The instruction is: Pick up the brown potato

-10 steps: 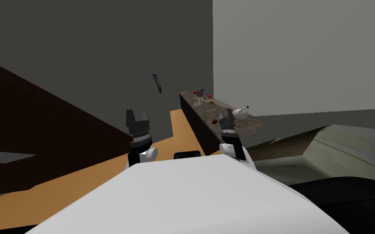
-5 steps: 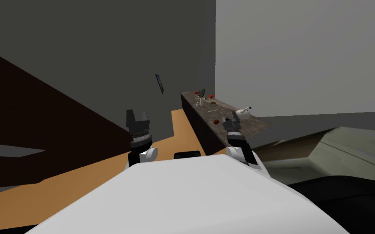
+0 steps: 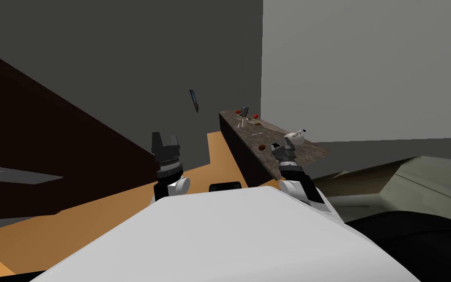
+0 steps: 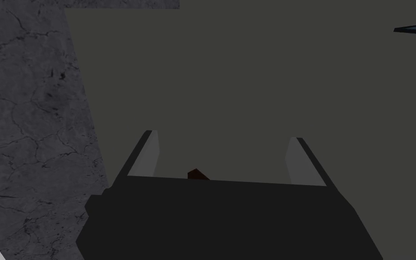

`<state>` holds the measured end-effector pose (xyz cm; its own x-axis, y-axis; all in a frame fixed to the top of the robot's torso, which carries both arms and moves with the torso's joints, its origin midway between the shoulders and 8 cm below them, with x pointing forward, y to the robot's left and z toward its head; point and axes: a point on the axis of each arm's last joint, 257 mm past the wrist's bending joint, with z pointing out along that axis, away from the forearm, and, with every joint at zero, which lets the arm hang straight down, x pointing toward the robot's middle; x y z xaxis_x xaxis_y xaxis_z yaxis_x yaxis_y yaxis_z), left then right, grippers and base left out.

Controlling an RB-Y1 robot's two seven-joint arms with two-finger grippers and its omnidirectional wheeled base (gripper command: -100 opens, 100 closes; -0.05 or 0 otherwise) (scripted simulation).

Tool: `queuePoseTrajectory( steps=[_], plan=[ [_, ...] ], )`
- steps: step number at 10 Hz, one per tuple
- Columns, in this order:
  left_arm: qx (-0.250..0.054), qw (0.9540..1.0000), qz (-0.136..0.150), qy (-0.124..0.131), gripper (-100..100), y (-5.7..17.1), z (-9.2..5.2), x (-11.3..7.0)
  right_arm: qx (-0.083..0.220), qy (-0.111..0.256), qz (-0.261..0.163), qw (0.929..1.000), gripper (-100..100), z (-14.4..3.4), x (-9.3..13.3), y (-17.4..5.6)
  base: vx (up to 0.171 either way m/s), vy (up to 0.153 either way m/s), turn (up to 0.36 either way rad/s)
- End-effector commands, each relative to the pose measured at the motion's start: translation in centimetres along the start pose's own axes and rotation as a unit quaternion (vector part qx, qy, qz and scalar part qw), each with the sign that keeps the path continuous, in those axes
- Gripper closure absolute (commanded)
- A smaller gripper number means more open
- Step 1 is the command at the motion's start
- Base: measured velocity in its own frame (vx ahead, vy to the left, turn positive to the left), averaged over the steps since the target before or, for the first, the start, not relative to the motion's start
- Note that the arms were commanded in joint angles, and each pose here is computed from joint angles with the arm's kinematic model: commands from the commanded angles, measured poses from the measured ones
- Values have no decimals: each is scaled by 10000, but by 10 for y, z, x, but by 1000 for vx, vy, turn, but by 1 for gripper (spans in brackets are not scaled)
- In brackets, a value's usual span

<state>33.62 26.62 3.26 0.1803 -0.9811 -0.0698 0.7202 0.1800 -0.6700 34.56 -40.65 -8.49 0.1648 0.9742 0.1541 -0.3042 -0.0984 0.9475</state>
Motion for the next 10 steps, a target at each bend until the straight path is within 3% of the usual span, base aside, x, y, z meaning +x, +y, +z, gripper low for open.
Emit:
queuePoseTrajectory(
  steps=[1, 4, 5, 6, 9, 10],
  plan=[
    [0, 10000, 0, 0, 0, 0, 0, 0, 264, -107, 216, 9994, -100, -7, -19, -7, 10, 18, 65],
    [0, 10000, 0, 0, 0, 0, 0, 0, 480, -251, 645, 9964, -100, -14, -36, -11, 9, 16, 38],
    [0, 10000, 0, 0, 0, 0, 0, 0, 719, -353, 727, 9941, -100, -21, -51, -16, 18, 18, 59],
    [0, 10000, 0, 0, 0, 0, 0, 0, 703, -388, 968, 9921, -100, -21, -52, -16, 16, 12, 23],
    [0, 10000, 0, 0, 0, 0, 0, 0, 1166, -659, 1364, 9815, -100, -36, -82, -24, 23, 11, 54],
    [0, 10000, 0, 0, 0, 0, 0, 0, 1145, -698, 1624, 9776, -100, -36, -82, -24, 26, 6, 21]
  ],
)
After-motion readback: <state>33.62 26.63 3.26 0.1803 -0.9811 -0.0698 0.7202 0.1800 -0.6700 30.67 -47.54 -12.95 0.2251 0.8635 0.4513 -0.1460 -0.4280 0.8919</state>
